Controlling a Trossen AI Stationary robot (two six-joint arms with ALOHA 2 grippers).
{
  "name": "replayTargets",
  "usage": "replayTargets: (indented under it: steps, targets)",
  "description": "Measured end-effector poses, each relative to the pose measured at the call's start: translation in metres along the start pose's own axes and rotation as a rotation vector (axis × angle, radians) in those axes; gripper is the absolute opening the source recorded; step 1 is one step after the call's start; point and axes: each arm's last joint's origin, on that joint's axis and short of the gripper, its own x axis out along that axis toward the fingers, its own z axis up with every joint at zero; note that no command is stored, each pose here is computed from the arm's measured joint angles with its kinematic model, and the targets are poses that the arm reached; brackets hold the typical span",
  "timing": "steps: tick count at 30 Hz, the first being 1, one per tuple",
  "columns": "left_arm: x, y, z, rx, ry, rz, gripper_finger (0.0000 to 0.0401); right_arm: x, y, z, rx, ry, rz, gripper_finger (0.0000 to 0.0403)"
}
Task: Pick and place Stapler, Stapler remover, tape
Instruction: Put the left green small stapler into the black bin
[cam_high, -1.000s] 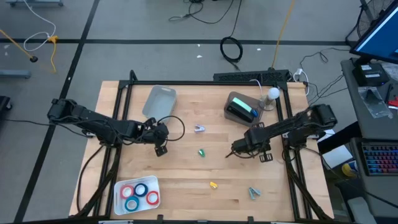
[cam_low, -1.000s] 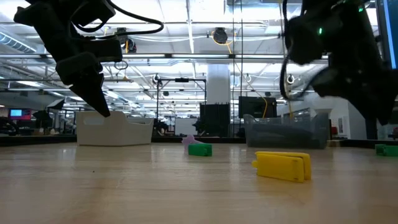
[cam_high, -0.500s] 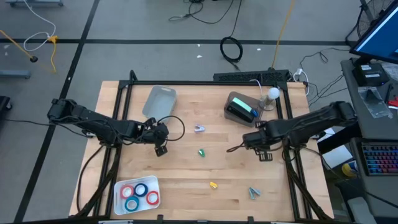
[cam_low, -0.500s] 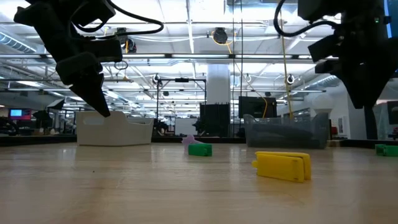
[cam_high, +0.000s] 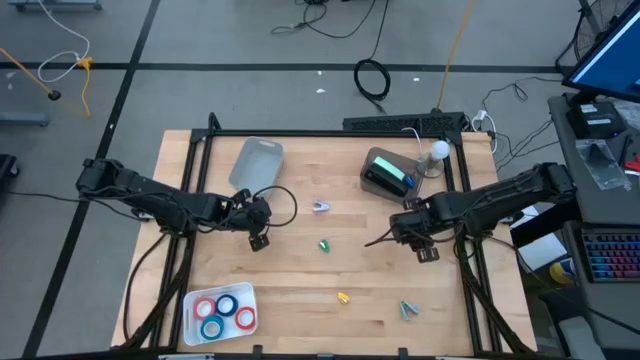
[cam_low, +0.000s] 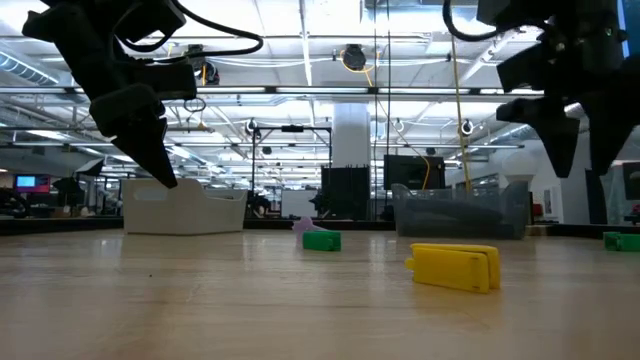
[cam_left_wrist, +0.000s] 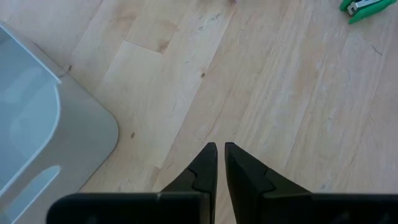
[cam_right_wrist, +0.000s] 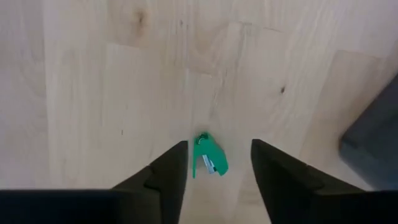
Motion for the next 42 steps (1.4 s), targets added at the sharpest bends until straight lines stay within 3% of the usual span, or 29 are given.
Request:
replayTargets:
  steps: [5,11,42]
  targets:
    - [0.0,0.0,0.0,-0.002,0.001,0.0,0.0037,0.018,0.0,-0.008,-0.005,0.036,-0.002,0.0216]
    - [0.0,0.0,0.0,0.001,0.002,0.001,0.0037,0.028,0.0,-0.012,-0.007,0.038,-0.003,0.0243]
    - [0.0,0.0,0.0,0.006,0.003,0.001,0.0037,0.039,0.002,-0.015,-0.032,0.047,0.051,0.0244]
